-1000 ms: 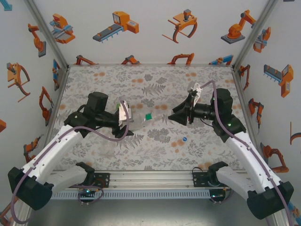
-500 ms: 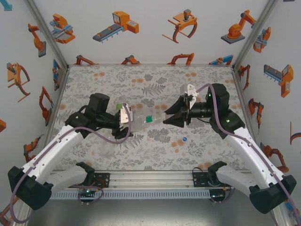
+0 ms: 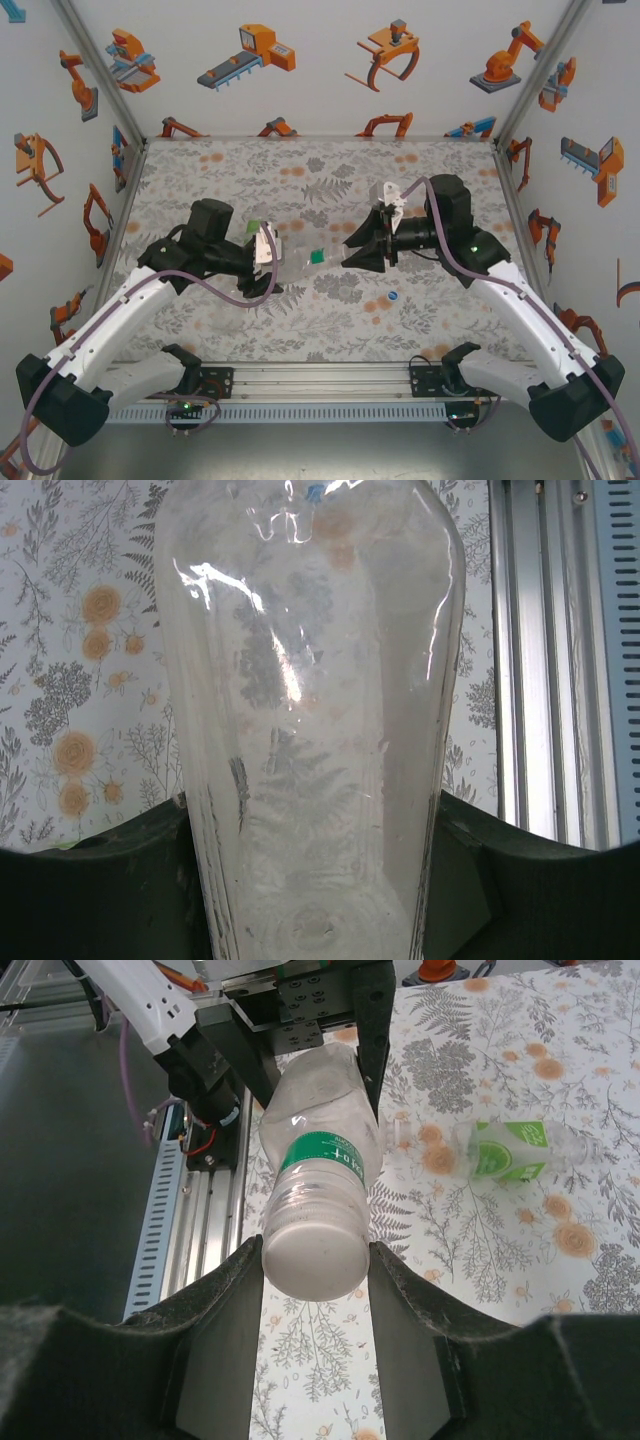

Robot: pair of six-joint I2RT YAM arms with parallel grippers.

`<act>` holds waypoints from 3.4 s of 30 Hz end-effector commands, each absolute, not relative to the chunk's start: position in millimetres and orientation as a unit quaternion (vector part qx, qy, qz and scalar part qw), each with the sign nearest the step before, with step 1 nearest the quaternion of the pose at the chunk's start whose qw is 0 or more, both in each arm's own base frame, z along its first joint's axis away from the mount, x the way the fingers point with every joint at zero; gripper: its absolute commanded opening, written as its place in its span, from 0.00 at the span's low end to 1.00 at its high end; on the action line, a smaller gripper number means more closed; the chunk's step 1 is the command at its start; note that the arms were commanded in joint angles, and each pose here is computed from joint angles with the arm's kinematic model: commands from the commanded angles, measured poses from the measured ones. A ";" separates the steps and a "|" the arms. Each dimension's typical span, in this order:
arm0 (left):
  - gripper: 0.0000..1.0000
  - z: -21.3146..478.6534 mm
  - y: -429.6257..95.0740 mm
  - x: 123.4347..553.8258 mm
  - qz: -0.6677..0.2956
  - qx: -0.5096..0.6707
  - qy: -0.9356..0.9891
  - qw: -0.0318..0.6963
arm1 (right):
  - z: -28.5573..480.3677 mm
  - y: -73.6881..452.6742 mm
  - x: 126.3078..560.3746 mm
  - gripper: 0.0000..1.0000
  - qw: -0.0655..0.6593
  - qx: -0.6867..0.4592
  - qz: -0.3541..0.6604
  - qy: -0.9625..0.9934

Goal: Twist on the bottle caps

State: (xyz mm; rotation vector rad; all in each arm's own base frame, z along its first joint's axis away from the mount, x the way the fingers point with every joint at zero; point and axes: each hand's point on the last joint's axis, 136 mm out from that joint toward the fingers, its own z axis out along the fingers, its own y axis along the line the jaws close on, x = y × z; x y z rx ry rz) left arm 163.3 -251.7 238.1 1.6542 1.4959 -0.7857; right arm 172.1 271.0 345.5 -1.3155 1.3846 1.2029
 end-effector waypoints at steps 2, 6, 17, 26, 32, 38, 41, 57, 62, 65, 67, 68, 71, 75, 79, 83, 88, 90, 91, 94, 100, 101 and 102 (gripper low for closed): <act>0.00 248.3 -253.4 152.2 -0.325 0.659 0.558 0.387 | 360.4 274.2 168.8 0.13 0.443 -0.541 0.476 0.533; 0.00 248.1 -253.4 151.6 -0.326 0.659 0.557 0.386 | 360.7 275.9 167.9 0.12 0.443 -0.544 0.477 0.529; 0.00 252.2 -254.8 148.1 -0.339 0.658 0.552 0.384 | 359.4 278.6 163.3 0.11 0.438 -0.549 0.482 0.524; 0.00 256.7 -256.2 142.6 -0.353 0.660 0.541 0.385 | 357.0 280.8 158.1 0.09 0.434 -0.558 0.481 0.519; 0.00 256.9 -257.6 143.8 -0.359 0.657 0.543 0.379 | 353.7 285.2 151.5 0.07 0.424 -0.572 0.479 0.513; 0.00 258.5 -258.3 140.3 -0.368 0.659 0.537 0.378 | 349.3 288.8 149.9 0.05 0.420 -0.578 0.473 0.515; 0.00 260.1 -257.4 139.3 -0.365 0.661 0.532 0.382 | 349.1 288.7 148.6 0.04 0.420 -0.578 0.472 0.517; 0.00 270.4 -258.0 128.7 -0.400 0.660 0.505 0.386 | 366.7 276.3 130.7 0.00 0.468 -0.578 0.465 0.480; 0.00 273.1 -258.0 126.7 -0.406 0.660 0.500 0.387 | 361.0 278.0 131.2 0.00 0.453 -0.579 0.471 0.488; 0.00 272.4 -258.0 127.4 -0.405 0.659 0.502 0.386 | 358.9 279.7 133.7 0.00 0.449 -0.577 0.470 0.494; 0.00 270.0 -258.2 131.6 -0.398 0.656 0.514 0.384 | 357.3 281.2 135.3 0.00 0.444 -0.576 0.470 0.500; 0.00 268.5 -258.3 134.1 -0.395 0.654 0.520 0.382 | 356.5 281.8 135.6 0.00 0.441 -0.576 0.471 0.502; 0.00 267.6 -257.4 136.1 -0.386 0.654 0.525 0.384 | 352.8 284.2 138.0 0.00 0.430 -0.572 0.473 0.514; 0.00 268.1 -256.4 137.7 -0.377 0.654 0.523 0.396 | 350.3 286.9 141.1 0.00 0.418 -0.559 0.482 0.530; 0.00 267.3 -255.0 142.5 -0.360 0.651 0.530 0.408 | 345.7 288.0 148.7 0.00 0.407 -0.530 0.487 0.562; 0.00 266.8 -254.5 146.7 -0.350 0.648 0.534 0.415 | 331.9 289.4 158.9 0.00 0.375 -0.491 0.491 0.614; 0.00 266.8 -253.5 151.5 -0.336 0.644 0.539 0.427 | 325.4 293.0 175.1 0.00 0.355 -0.409 0.515 0.664; 0.00 266.2 -252.9 155.5 -0.327 0.640 0.544 0.433 | 326.5 293.4 189.9 0.00 0.358 -0.347 0.524 0.690; 0.00 264.8 -252.4 158.2 -0.321 0.637 0.550 0.435 | 327.4 293.1 198.4 0.00 0.356 -0.310 0.529 0.705; 0.00 263.7 -251.2 162.3 -0.310 0.634 0.556 0.438 | 328.5 294.5 211.8 0.00 0.330 -0.221 0.559 0.728; 0.00 263.7 -251.5 165.0 -0.306 0.631 0.557 0.445 | 316.4 298.4 225.0 0.00 0.220 -0.073 0.587 0.776; 0.00 263.6 -251.4 166.0 -0.304 0.630 0.559 0.446 | 310.9 297.6 227.9 0.00 0.199 -0.044 0.580 0.789; 0.00 262.9 -251.5 167.3 -0.302 0.629 0.560 0.446 | 303.1 297.1 228.2 0.00 0.173 -0.018 0.572 0.801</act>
